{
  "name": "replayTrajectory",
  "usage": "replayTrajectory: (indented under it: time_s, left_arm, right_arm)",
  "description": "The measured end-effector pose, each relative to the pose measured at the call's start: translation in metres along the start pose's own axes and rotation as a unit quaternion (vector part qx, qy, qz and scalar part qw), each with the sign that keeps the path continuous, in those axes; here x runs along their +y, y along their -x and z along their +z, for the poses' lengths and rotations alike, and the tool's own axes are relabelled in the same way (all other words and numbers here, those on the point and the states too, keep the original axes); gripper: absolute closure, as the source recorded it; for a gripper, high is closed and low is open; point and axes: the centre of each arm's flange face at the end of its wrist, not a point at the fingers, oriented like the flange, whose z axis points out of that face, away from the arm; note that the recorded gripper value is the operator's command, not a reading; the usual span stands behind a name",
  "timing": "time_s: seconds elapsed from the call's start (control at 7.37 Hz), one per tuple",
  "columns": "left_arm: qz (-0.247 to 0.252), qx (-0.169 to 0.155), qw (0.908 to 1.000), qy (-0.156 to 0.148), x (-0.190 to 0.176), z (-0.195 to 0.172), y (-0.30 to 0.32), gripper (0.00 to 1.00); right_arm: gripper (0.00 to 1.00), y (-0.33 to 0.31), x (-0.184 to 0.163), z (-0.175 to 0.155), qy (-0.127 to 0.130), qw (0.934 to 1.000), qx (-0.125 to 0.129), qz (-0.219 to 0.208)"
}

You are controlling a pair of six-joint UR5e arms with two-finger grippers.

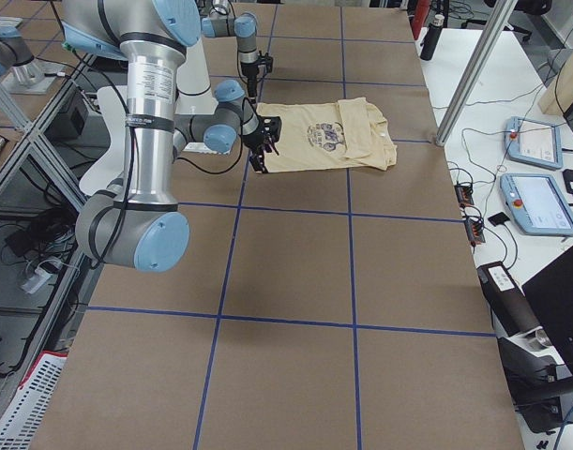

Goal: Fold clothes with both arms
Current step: 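Move both grippers to the shirt hem corners nearest the robot, then grasp the two hem corners with the left and right grippers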

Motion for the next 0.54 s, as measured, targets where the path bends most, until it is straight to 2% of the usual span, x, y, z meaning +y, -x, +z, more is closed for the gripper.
replayTrajectory:
  time_s: [0.54]
  left_arm:
    - [-0.005,0.004,1.0,-0.007,-0.0081,-0.0028,-0.003,0.49]
  right_arm:
    - [0.0,0.0023,-0.0002,-0.0006,-0.001,1.0,-0.003,0.0]
